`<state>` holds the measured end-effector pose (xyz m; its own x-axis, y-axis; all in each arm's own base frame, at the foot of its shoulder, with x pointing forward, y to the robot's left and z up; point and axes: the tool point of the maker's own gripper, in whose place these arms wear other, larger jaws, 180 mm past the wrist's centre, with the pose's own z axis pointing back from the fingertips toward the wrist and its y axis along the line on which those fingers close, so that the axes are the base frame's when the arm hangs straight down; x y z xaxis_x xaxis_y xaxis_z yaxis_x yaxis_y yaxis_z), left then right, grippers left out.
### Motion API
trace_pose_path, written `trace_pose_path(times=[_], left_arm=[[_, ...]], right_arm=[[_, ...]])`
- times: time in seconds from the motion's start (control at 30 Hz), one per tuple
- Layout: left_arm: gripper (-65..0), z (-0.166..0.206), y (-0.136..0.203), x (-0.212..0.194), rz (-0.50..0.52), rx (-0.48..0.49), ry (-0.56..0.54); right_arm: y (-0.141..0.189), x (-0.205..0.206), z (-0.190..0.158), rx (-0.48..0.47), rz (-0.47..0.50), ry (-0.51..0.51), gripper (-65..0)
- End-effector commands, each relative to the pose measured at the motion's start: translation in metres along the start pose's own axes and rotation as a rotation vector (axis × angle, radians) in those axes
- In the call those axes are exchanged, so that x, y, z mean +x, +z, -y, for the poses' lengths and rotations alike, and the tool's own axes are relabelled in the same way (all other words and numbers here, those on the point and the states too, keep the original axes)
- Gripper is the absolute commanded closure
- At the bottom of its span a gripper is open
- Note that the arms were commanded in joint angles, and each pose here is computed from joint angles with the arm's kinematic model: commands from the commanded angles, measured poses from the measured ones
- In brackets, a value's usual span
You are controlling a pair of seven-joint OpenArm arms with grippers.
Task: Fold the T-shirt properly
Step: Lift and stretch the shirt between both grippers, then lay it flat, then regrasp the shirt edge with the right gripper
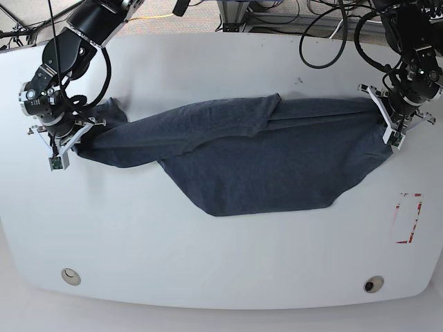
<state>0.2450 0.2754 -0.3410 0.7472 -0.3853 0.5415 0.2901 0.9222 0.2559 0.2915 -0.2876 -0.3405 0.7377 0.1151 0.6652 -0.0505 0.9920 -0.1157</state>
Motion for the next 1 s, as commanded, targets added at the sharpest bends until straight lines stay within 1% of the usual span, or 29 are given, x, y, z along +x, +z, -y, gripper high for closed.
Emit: trace_pose_path(times=[0.0,0.2,0.3,0.33,0.37,0.53,0.6,0.73,0.8,0.83,0.9,0.97], left_arm=[[-0.4,-0.008,0.006,-0.004,-0.010,0.029,-0.020],[-0.4,0.002,0.007,-0.026,-0.063,0.003,-0.025],[-0.4,0.003,0.007,-0.028,-0.069,0.001,-0.025],[-0.4,0.003,0.007,-0.028,-0.069,0.001,-0.025],[-0.4,0.003,0.007,-0.028,-0.069,0.001,-0.025],[-0.4,0.002,0.007,-0.028,-0.068,0.002,-0.025],[-0.6,0.003,0.007,-0.028,-0.068,0.001,-0.026],[-0.8,0.003,0.007,-0.028,-0.069,0.001,-0.026],[-4.6,0.004,0.007,-0.028,-0.069,-0.001,-0.027],[-6.5,0.004,0.007,-0.028,-0.069,-0.001,-0.027],[-9.9,0.003,0.007,-0.029,-0.071,0.000,-0.026],[-8.8,0.003,0.007,-0.029,-0.070,-0.001,-0.026]], right_arm=[[0.009,0.007,0.000,0.000,0.051,0.008,0.0],[0.011,-0.016,-0.011,0.043,0.020,-0.006,0.0],[0.012,-0.026,-0.014,0.052,-0.001,-0.008,-0.6],[0.012,-0.028,-0.014,0.051,-0.006,-0.008,-2.2],[0.013,-0.034,-0.014,0.052,-0.019,-0.007,-5.5],[0.016,-0.046,-0.011,0.043,-0.043,-0.019,-25.7],[0.018,-0.052,-0.008,0.031,-0.048,-0.044,-30.3],[0.023,-0.053,-0.002,0.007,-0.038,-0.072,-36.1],[0.030,-0.048,-0.002,-0.007,-0.021,-0.055,-40.1],[0.034,-0.046,-0.004,-0.003,-0.011,-0.044,-40.9],[0.040,-0.037,-0.018,0.041,0.031,-0.025,-43.1],[0.040,-0.027,-0.036,0.109,0.068,-0.008,-43.9]])
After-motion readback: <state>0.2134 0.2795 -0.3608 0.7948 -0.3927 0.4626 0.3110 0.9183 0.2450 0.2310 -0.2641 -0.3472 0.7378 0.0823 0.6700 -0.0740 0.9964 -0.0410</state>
